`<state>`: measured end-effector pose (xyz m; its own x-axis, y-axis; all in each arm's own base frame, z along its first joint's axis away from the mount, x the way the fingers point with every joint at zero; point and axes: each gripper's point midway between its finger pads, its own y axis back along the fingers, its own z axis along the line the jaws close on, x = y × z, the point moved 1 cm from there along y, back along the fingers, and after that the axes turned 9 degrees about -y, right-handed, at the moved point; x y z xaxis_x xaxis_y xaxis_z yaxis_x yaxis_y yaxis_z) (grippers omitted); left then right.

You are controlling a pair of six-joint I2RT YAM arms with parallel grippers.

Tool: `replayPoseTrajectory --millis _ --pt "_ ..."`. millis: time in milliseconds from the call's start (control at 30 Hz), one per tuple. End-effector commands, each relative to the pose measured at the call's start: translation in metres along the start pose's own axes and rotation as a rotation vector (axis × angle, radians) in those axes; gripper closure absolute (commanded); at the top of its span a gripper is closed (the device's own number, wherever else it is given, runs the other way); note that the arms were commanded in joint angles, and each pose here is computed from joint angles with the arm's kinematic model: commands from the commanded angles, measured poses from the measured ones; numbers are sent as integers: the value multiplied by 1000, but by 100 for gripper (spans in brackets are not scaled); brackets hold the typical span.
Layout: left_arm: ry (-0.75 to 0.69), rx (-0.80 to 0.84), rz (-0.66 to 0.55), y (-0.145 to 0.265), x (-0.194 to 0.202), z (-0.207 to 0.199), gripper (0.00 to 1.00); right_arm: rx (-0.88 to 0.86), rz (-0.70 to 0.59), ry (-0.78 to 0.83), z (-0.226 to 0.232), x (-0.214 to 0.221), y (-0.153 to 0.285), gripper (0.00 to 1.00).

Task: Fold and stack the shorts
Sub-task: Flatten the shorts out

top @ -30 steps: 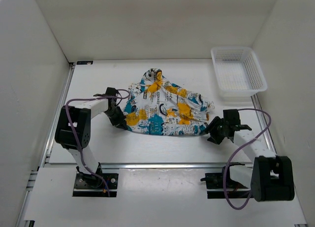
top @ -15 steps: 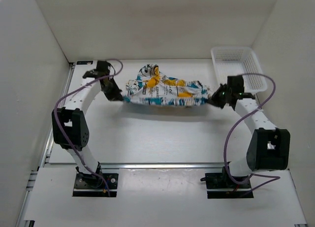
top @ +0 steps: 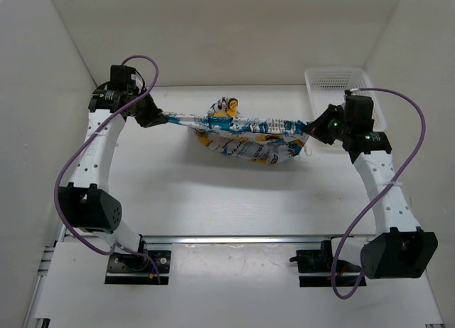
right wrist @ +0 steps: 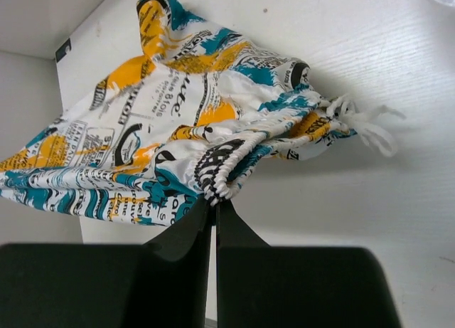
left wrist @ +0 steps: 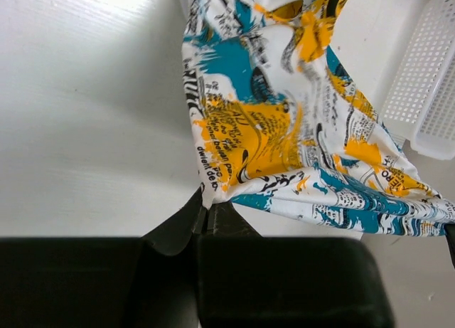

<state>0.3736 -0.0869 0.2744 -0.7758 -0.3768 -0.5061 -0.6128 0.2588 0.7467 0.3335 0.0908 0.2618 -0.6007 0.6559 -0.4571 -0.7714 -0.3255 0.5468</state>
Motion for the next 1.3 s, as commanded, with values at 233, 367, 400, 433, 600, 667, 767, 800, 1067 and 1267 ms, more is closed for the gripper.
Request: replayPoseTrajectory --millis 233,367,400,433,600,667,767,800,1067,1267 --pt "6 -85 -33 18 1 31 90 53 -59 46 -17 -3 18 100" --pt "8 -82 -18 19 15 35 90 81 -15 41 -36 22 28 100" --pt "10 -85 -10 20 21 37 90 86 -9 39 -42 28 29 100" --pt "6 -89 17 17 38 41 90 114 21 28 -53 41 31 100" --pt "21 -104 138 -16 106 62 90 250 156 -48 -129 116 29 100" --pt "23 -130 226 -33 140 74 90 296 230 -105 -152 144 26 100" --pt "8 -179 312 -48 163 86 87 314 260 -136 -162 155 22 100" --pt "-8 -191 322 -51 164 89 80 324 255 -135 -164 154 19 100" --pt "-2 -224 444 -58 212 100 44 339 211 -111 -162 141 17 100" --pt "25 -240 487 -52 246 99 49 346 217 -113 -163 141 16 100"
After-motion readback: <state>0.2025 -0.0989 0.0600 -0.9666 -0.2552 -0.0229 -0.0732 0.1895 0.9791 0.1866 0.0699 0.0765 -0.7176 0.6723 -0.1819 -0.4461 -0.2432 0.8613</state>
